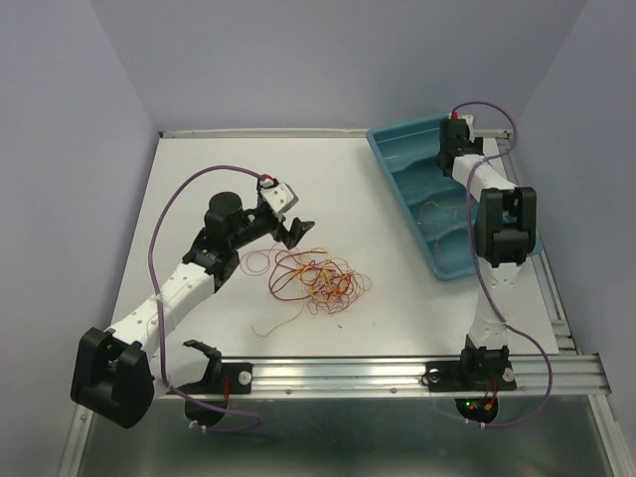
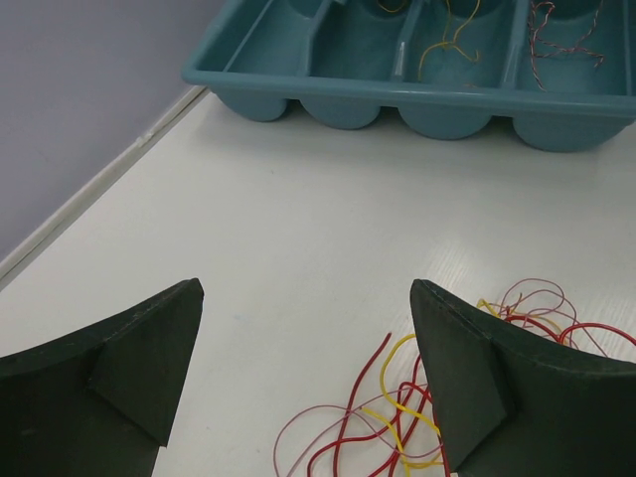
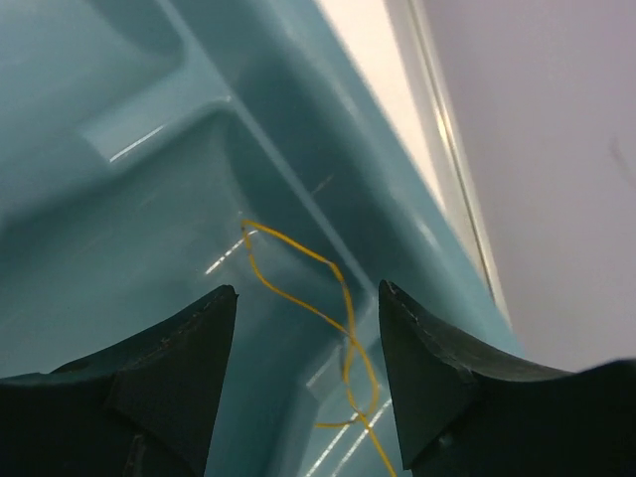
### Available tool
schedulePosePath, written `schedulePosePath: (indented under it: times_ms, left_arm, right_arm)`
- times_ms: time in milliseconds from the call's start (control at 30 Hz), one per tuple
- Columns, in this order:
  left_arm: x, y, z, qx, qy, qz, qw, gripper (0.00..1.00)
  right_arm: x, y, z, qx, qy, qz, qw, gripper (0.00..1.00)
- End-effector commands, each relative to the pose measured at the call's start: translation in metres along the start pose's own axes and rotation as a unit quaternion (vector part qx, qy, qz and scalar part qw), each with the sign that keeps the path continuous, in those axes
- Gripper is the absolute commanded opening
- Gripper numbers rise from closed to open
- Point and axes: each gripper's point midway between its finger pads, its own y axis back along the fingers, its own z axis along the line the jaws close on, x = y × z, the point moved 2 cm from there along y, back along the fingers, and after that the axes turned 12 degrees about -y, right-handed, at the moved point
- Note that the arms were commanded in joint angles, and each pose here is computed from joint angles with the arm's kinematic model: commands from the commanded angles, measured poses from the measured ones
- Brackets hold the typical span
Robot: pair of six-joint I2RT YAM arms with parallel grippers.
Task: Untangle the cables
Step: Place the cable in the bin.
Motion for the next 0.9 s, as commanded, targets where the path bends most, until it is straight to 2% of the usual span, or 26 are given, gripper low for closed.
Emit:
schedulePosePath:
  times_ms: [0, 200, 500, 600, 767, 800, 867]
  left_arm:
    - [-0.014, 0.001, 0.002, 0.002, -0.018, -0.026, 1.0, 0.96]
    - [-0.013, 0.0, 0.002, 0.003, -0.019, -0.023, 1.0, 0.96]
    - [-0.01, -0.002, 0.0, 0.01, -0.016, -0.021, 1.0, 0.96]
    - [-0.01, -0.002, 0.0, 0.01, -0.016, -0.021, 1.0, 0.96]
    - [-0.011, -0.002, 0.001, 0.009, -0.017, -0.021, 1.0, 0.96]
    - [-0.01, -0.002, 0.0, 0.011, -0.016, -0.021, 1.0, 0.96]
    - [-0.01, -0.002, 0.0, 0.011, -0.017, -0.021, 1.0, 0.96]
  right_arm:
    - [-0.016, -0.004, 0.008, 0.002, 0.008, -0.014, 1.0, 0.65]
    - [-0.022, -0.017, 0.013, 0.02, 0.022, -0.022, 0.999, 0.65]
    - [-0.01, -0.03, -0.002, 0.106, 0.068, -0.015, 0.992, 0.65]
    - [-0.007, -0.033, -0.005, 0.119, 0.075, -0.012, 0.99, 0.54]
    - [-0.006, -0.034, -0.008, 0.138, 0.089, -0.013, 0.986, 0.42]
    - [-0.007, -0.034, -0.009, 0.143, 0.089, -0.014, 0.986, 0.34]
    - [-0.009, -0.033, -0.01, 0.143, 0.085, -0.017, 0.986, 0.27]
